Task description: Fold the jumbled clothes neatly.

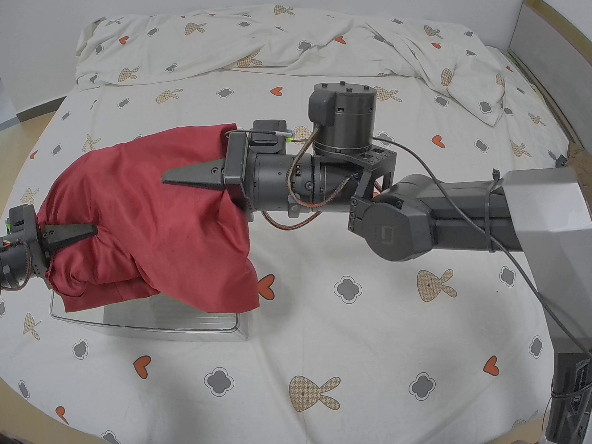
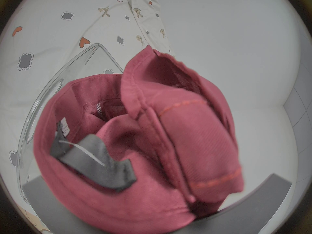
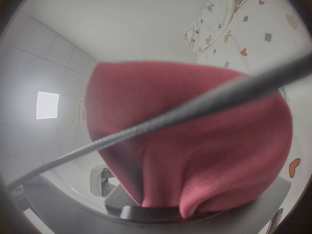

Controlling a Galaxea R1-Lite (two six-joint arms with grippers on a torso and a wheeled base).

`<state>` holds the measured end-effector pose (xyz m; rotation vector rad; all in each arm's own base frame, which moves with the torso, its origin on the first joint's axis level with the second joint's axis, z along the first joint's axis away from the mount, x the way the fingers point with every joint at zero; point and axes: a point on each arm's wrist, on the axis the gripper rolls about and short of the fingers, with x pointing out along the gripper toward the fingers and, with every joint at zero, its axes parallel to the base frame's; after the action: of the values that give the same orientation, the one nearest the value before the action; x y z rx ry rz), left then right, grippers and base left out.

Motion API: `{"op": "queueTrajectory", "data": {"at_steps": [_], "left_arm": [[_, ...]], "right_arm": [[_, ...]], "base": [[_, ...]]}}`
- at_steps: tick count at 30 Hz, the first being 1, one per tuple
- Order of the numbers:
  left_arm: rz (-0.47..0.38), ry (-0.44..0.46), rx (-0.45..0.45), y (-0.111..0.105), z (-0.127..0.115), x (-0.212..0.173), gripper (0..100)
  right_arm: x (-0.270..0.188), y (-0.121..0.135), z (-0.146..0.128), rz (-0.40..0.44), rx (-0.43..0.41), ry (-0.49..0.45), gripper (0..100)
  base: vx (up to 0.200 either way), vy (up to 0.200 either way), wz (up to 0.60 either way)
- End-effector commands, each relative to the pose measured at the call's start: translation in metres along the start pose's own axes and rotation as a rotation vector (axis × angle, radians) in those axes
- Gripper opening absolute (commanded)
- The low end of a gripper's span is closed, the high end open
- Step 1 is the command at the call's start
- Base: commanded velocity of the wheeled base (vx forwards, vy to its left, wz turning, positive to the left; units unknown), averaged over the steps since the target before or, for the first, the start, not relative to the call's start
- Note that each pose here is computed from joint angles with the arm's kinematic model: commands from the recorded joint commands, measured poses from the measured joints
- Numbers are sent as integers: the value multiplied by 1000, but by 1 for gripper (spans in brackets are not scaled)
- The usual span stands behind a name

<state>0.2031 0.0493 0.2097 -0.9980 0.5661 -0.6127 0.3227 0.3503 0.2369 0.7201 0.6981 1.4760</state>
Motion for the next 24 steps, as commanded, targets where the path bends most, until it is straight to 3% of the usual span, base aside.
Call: {"op": "queueTrajectory", "data": {"at_steps": [1, 14, 24], "left_arm": [[23, -1, -43, 15, 14, 6, 0], [15, -30, -10, 6, 18, 0, 0], [-14, -58, 68, -23, 5, -14, 0]], "right_arm": [[3, -10, -1, -9, 9, 4, 0], [8, 0, 1, 21, 4, -1, 0], [19, 22, -6, 52, -1, 27, 0]], "base": [[0, 0, 0], [0, 0, 0], [0, 0, 0]]}}
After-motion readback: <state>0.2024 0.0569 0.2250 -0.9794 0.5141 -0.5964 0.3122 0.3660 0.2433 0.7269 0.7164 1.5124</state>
